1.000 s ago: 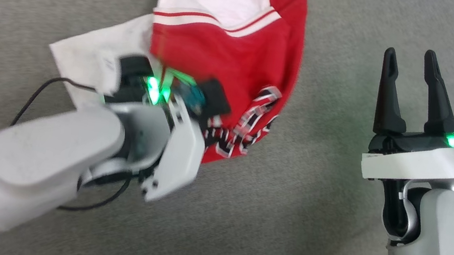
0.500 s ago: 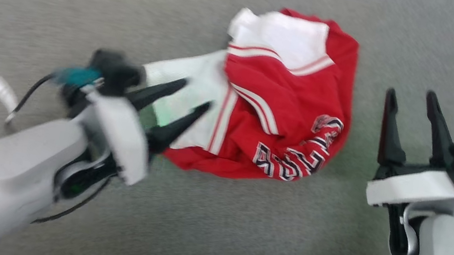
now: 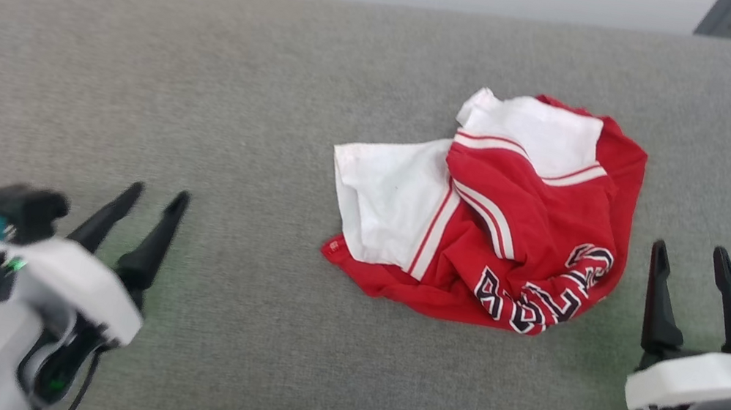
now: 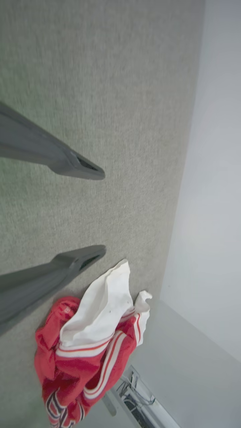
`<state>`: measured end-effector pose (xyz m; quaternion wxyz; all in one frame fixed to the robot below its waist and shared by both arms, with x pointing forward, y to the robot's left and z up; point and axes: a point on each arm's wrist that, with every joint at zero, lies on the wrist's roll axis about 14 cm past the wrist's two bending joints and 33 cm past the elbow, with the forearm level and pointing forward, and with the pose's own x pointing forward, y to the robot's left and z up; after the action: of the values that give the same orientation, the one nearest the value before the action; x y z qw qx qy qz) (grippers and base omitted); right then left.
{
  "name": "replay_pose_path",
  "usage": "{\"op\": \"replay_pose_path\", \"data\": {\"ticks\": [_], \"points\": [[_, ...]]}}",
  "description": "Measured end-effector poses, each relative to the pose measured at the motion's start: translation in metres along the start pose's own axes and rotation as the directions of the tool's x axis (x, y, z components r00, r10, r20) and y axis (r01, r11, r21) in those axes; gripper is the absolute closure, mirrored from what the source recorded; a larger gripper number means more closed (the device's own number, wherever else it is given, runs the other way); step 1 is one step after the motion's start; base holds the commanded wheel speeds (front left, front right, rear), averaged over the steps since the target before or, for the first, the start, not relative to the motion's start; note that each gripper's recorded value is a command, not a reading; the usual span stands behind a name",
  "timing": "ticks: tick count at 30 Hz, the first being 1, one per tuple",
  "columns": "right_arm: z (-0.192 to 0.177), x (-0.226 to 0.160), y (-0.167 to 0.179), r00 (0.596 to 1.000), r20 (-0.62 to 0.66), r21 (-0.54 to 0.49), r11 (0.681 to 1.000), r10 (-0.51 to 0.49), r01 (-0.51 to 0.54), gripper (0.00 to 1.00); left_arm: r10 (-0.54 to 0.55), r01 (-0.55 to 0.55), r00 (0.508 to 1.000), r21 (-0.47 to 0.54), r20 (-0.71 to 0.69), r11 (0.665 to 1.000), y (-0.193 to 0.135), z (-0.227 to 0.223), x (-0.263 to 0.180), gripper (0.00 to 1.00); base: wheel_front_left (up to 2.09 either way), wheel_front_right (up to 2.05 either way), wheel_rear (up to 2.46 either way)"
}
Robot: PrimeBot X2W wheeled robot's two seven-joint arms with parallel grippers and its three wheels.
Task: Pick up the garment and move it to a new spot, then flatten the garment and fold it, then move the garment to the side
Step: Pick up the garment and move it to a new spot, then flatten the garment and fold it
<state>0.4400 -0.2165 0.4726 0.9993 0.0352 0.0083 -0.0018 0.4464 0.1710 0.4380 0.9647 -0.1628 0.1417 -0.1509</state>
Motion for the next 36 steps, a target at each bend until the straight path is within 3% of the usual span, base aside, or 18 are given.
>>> {"op": "replay_pose_path", "data": {"ticks": [7,15,36], "points": [[0.010,-0.014,-0.005,1.000,0.019,-0.025,1.000,0.007,-0.006,0.00,0.122,-0.135,0.983,0.092,0.137,0.987,0.024,0.015,-0.053,0.00,0.00,0.00,0.00],[0.034,-0.018,-0.003,0.996,0.090,-0.029,1.000,0.014,-0.012,0.00,0.165,-0.233,0.940,0.209,0.299,0.950,0.021,0.044,-0.081,0.00,0.00,0.00,0.00],[0.018,-0.021,-0.004,0.999,0.039,-0.023,1.000,0.010,-0.009,0.00,0.176,-0.240,0.936,0.185,0.305,0.953,0.009,0.033,-0.079,0.00,0.00,0.00,0.00]]}}
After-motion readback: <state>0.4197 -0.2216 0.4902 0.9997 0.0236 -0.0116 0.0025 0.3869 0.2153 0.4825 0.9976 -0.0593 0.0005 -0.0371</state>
